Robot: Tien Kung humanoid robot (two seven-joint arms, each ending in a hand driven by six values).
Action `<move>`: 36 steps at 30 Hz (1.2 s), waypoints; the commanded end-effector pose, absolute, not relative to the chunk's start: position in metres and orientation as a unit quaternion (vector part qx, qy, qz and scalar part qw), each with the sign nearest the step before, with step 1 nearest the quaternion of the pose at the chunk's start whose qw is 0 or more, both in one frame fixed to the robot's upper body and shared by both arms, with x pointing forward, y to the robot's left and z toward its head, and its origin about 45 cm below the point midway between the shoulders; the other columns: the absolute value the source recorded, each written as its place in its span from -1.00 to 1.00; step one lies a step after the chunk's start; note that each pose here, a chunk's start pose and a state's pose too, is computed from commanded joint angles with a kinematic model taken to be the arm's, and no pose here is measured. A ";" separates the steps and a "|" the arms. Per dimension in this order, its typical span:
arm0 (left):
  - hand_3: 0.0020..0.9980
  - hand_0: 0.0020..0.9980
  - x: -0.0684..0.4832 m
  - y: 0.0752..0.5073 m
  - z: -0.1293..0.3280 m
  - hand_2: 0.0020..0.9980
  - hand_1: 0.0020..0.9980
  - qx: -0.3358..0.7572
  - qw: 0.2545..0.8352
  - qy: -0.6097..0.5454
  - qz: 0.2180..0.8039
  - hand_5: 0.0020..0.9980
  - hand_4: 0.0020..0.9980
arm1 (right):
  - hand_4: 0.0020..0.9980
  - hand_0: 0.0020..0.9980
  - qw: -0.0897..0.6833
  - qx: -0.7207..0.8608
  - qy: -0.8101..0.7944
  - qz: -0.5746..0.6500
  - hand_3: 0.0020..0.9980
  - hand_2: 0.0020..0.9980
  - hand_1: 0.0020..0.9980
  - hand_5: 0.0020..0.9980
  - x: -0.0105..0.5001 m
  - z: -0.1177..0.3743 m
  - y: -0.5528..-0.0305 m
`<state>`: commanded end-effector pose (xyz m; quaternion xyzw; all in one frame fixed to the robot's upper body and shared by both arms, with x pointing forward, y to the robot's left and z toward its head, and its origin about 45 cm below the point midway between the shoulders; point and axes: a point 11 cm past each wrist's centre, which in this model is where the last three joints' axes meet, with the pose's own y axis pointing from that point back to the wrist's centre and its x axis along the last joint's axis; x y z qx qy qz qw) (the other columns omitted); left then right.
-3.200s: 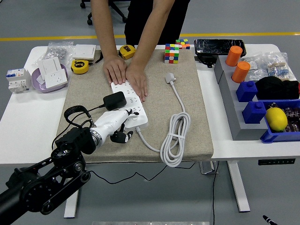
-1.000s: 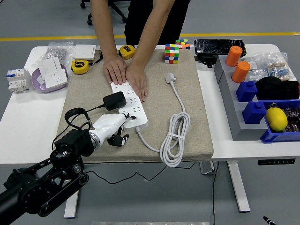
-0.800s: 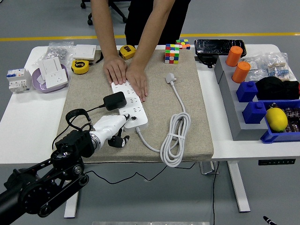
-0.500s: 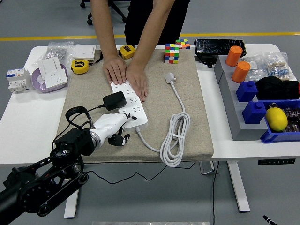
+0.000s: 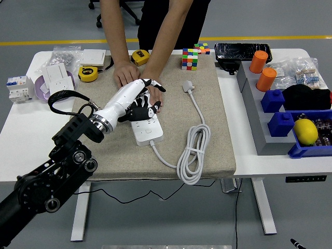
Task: Pick up the plug,place it near the board,insert it into the board,press the button
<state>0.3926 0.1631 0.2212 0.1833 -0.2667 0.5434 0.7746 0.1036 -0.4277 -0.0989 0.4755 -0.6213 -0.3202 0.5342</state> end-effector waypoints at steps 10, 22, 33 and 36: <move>0.78 0.85 0.417 0.190 0.190 0.85 0.94 0.073 0.761 -0.073 0.641 -0.46 1.00 | 1.00 0.71 0.537 0.476 -0.619 -0.320 0.60 0.57 0.62 0.69 0.103 -0.099 -0.428; 0.54 0.82 0.425 0.216 0.144 0.63 0.78 0.251 0.737 -0.117 0.617 -0.49 1.00 | 1.00 0.71 0.536 0.476 -0.620 -0.319 0.60 0.57 0.62 0.69 0.104 -0.099 -0.428; 0.40 0.57 0.427 0.220 0.142 0.43 0.58 0.345 0.710 -0.223 0.572 -0.61 1.00 | 1.00 0.71 0.534 0.476 -0.622 -0.318 0.60 0.57 0.62 0.69 0.106 -0.098 -0.429; 0.40 0.57 0.428 0.222 0.143 0.43 0.58 0.359 0.698 -0.242 0.570 -0.61 1.00 | 1.00 0.71 0.534 0.475 -0.622 -0.318 0.60 0.57 0.62 0.69 0.106 -0.098 -0.429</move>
